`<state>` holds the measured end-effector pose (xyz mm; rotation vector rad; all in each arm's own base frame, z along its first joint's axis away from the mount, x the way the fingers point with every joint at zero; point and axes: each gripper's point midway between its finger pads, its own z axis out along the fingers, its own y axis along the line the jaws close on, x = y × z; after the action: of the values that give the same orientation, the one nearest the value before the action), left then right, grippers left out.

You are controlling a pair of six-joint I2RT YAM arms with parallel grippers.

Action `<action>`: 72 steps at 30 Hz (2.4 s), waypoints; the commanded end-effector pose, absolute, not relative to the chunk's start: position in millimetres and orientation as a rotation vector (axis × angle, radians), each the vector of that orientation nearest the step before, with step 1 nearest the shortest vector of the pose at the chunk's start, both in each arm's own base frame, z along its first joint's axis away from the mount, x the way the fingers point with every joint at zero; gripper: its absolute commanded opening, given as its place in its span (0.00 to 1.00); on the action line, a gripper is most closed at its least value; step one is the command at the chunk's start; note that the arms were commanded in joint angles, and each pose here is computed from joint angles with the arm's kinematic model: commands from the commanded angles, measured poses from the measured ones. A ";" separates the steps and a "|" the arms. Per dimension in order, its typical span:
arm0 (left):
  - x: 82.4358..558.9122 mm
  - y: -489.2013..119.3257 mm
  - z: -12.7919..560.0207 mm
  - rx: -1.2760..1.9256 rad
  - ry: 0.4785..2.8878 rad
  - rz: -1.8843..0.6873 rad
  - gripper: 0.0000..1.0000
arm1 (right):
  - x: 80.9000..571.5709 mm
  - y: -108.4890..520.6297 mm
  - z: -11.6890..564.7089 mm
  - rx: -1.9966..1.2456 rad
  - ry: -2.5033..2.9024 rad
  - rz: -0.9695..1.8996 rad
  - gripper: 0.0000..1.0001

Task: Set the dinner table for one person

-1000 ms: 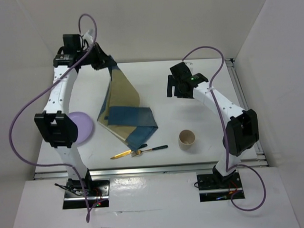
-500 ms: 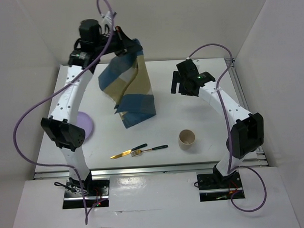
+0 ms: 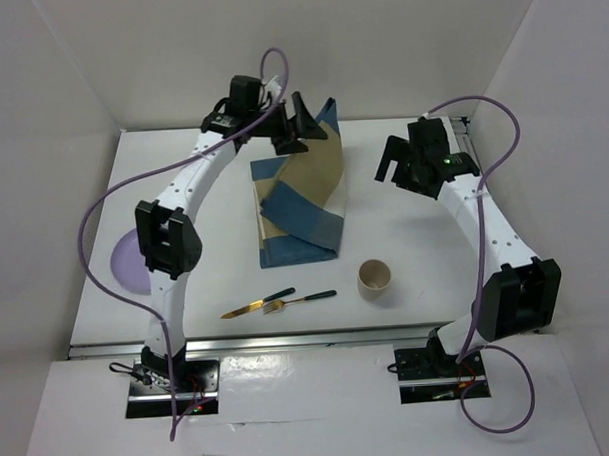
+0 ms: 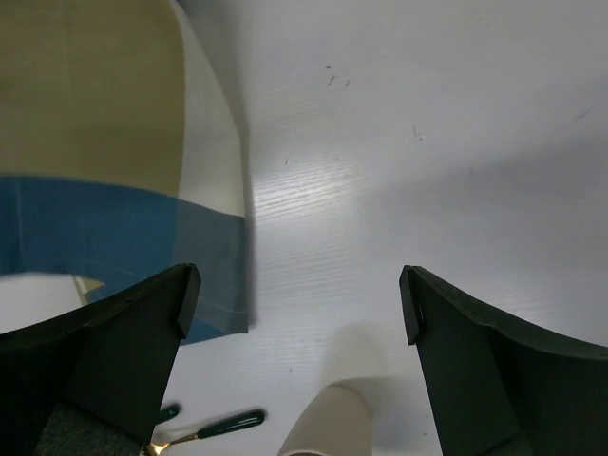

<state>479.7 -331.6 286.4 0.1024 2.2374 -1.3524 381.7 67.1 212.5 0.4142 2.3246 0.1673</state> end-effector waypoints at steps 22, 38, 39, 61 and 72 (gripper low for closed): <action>338.7 -177.0 64.3 -0.595 2.831 -0.905 0.85 | 398.4 279.4 160.1 -0.115 2.508 0.382 1.00; 302.8 -188.2 -9.1 -0.785 2.980 -0.507 0.68 | 411.8 280.3 161.8 -0.100 2.510 0.330 1.00; 304.9 -191.1 -10.8 -0.780 2.977 -0.530 0.54 | 412.7 280.9 161.2 -0.101 2.517 0.325 1.00; 332.5 -160.2 66.6 -0.714 2.755 -0.636 0.00 | 511.9 261.2 156.9 0.307 2.427 0.278 0.99; 330.9 -161.2 64.9 -0.696 2.760 -0.648 0.00 | 583.9 289.5 162.4 0.499 2.148 0.386 0.99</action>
<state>328.7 -159.6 54.3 -0.7412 2.7802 -0.6327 559.4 274.4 128.0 0.4351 2.3219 0.3049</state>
